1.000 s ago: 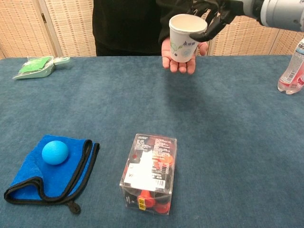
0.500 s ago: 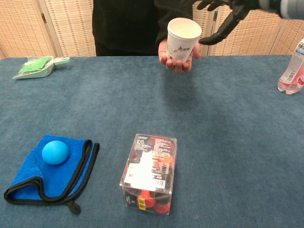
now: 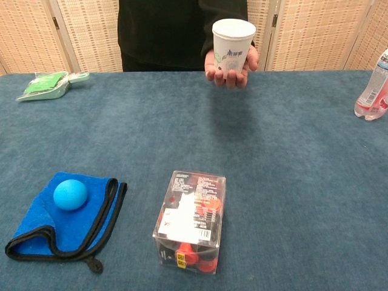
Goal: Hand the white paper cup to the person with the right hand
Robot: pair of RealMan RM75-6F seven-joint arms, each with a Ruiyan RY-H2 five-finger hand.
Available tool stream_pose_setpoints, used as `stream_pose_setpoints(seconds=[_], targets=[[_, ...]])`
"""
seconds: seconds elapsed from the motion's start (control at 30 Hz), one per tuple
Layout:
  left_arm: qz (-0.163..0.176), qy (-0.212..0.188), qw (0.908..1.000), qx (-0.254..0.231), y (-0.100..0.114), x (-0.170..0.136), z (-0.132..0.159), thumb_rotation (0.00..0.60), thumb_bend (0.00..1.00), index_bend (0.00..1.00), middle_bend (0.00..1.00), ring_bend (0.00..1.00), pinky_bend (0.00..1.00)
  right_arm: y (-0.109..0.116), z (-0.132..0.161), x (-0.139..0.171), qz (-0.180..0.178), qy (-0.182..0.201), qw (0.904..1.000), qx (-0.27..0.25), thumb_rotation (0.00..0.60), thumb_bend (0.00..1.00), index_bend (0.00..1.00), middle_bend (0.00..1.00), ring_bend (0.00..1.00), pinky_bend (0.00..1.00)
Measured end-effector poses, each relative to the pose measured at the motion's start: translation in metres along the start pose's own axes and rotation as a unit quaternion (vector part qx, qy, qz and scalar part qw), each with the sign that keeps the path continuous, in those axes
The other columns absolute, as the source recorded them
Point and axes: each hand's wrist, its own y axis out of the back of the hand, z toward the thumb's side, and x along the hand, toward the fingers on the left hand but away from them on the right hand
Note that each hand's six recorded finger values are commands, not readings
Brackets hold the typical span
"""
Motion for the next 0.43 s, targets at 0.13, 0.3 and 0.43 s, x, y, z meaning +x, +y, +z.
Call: stream_pose_setpoints(seconds=[0.13, 0.3, 0.43], targets=[[-0.002, -0.006, 1.0, 0.004, -0.002, 0.001, 0.003, 0.6, 0.27, 0.11, 0.0, 0.0, 0.17, -0.02, -0.026, 0.062, -0.01, -0.041, 0.9988, 0.023, 0.6, 0.24, 0.0, 0.0, 0.0, 0.0], [-0.006, -0.005, 1.0, 0.005, -0.004, 0.0, 0.003, 0.6, 0.27, 0.11, 0.0, 0.0, 0.17, -0.029, -0.02, 0.092, -0.002, -0.037, 0.9993, -0.002, 0.6, 0.24, 0.0, 0.0, 0.0, 0.0], [-0.007, -0.003, 0.9999, 0.009, -0.005, 0.0, 0.003, 0.6, 0.27, 0.11, 0.0, 0.0, 0.17, -0.032, -0.019, 0.093, 0.012, -0.04, 0.999, -0.017, 0.6, 0.24, 0.0, 0.0, 0.0, 0.0]])
